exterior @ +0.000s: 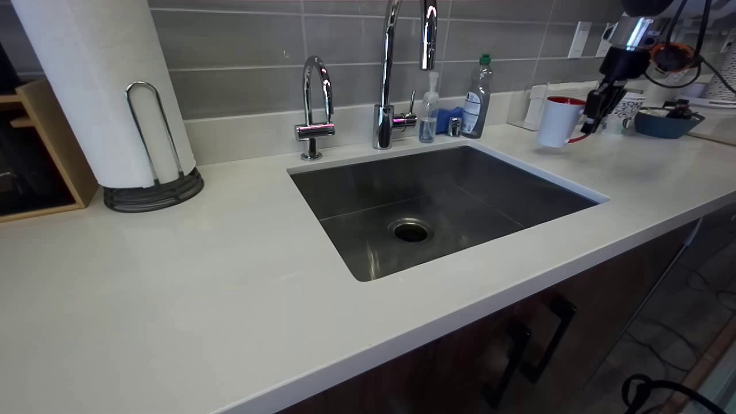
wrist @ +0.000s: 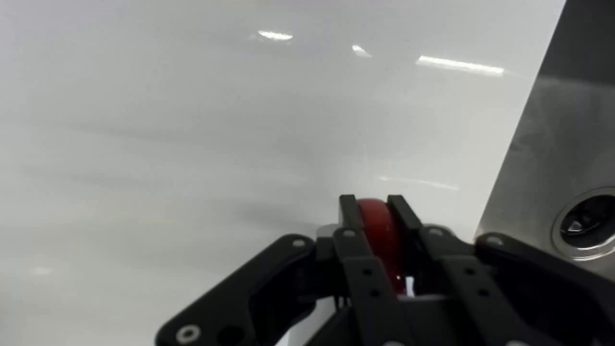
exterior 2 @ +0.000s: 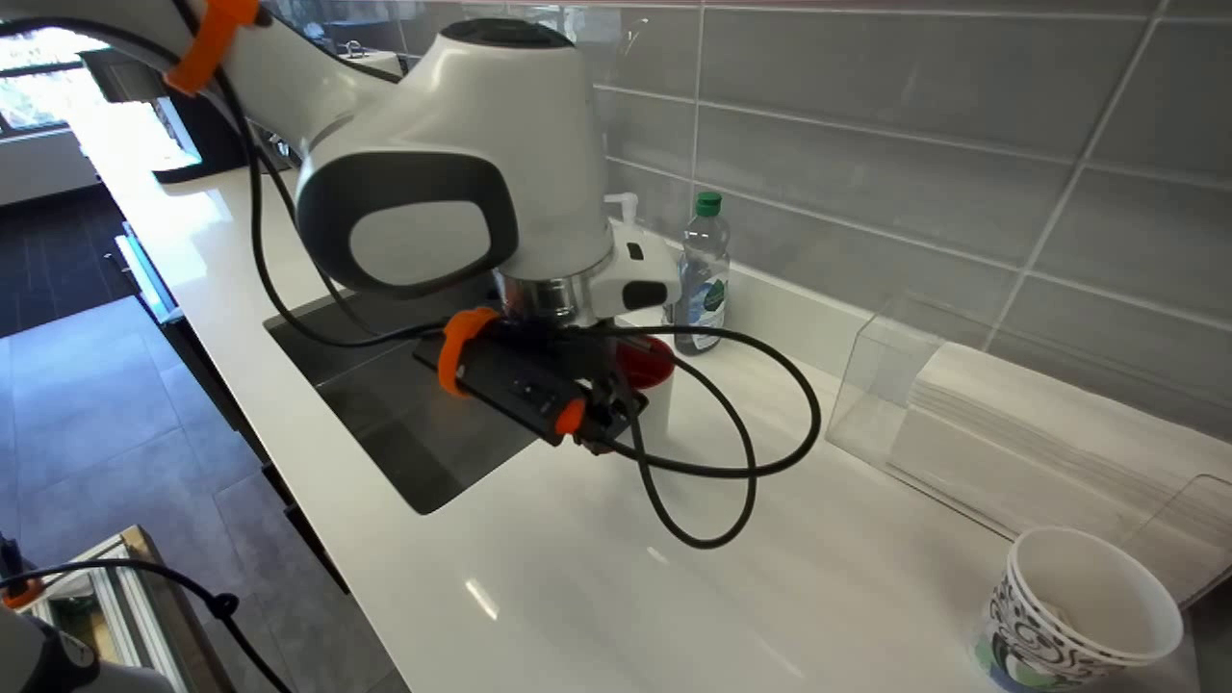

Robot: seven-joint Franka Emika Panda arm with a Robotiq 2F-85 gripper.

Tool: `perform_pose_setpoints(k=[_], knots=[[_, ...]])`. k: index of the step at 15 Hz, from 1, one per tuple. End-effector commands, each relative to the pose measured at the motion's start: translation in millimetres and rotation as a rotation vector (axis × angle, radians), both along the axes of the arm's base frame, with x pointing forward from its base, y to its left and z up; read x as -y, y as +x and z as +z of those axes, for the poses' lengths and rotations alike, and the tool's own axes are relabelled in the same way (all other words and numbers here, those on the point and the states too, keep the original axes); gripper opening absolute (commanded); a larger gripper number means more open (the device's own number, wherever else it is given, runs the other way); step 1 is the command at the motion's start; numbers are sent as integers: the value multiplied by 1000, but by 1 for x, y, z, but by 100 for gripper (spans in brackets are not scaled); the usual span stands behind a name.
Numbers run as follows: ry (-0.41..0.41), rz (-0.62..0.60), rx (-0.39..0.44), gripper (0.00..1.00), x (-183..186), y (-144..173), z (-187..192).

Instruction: Pick up the red and white mug from the sink and put it on the kitchen counter

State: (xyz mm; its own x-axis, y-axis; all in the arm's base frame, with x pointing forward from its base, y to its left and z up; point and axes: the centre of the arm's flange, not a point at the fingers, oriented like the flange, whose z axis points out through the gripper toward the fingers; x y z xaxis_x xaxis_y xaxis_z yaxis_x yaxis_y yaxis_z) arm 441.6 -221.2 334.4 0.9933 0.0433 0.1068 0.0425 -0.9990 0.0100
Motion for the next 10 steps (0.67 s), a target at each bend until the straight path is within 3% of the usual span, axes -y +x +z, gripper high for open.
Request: perform_pose_setpoints(k=[1, 10], knots=[[-27, -68, -3, 5, 26, 19, -3], [-24, -96, -14, 5, 47, 31, -19]])
